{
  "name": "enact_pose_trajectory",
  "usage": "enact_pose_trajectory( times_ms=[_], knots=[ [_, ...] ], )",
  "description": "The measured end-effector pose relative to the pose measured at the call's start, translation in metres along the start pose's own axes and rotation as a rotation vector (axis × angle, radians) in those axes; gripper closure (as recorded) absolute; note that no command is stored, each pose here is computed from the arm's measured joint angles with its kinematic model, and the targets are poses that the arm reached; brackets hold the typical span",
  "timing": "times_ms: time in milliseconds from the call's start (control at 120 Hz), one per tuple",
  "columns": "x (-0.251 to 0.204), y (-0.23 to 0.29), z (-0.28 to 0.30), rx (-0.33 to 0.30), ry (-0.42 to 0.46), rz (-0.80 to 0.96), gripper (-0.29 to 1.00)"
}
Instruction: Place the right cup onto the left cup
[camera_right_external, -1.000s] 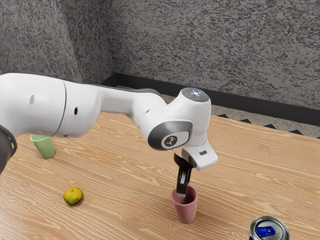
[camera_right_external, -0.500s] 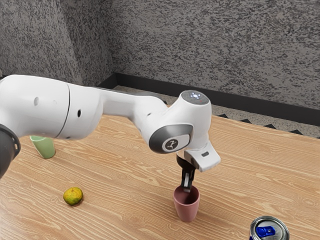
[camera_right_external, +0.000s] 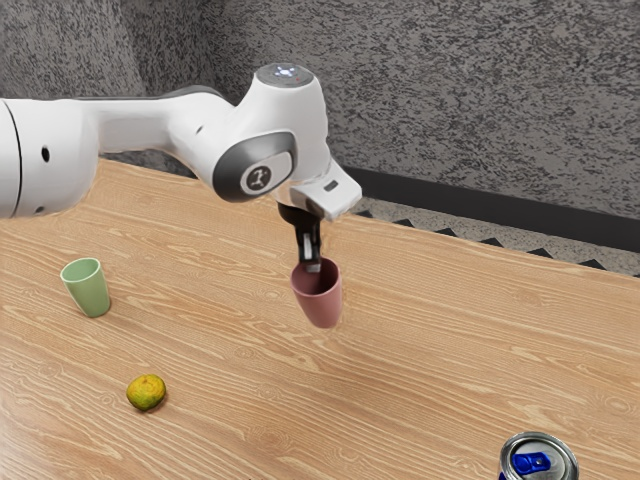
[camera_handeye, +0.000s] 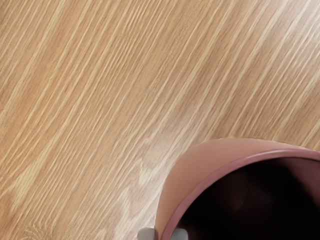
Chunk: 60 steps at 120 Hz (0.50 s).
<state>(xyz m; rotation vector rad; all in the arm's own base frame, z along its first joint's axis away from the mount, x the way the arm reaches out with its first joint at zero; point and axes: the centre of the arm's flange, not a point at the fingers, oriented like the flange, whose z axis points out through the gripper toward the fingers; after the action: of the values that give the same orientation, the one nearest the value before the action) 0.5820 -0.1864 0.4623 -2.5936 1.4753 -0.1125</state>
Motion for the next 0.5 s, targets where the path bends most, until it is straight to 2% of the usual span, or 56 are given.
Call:
enact_pose_trajectory(
  times_ms=[217,500],
  knots=[
    [-0.099,-0.074,-0.013,-0.004,-0.057,-0.193,0.79],
    [-0.211,-0.14,0.002,-0.034,-0.12,-0.335,0.79]
  ],
)
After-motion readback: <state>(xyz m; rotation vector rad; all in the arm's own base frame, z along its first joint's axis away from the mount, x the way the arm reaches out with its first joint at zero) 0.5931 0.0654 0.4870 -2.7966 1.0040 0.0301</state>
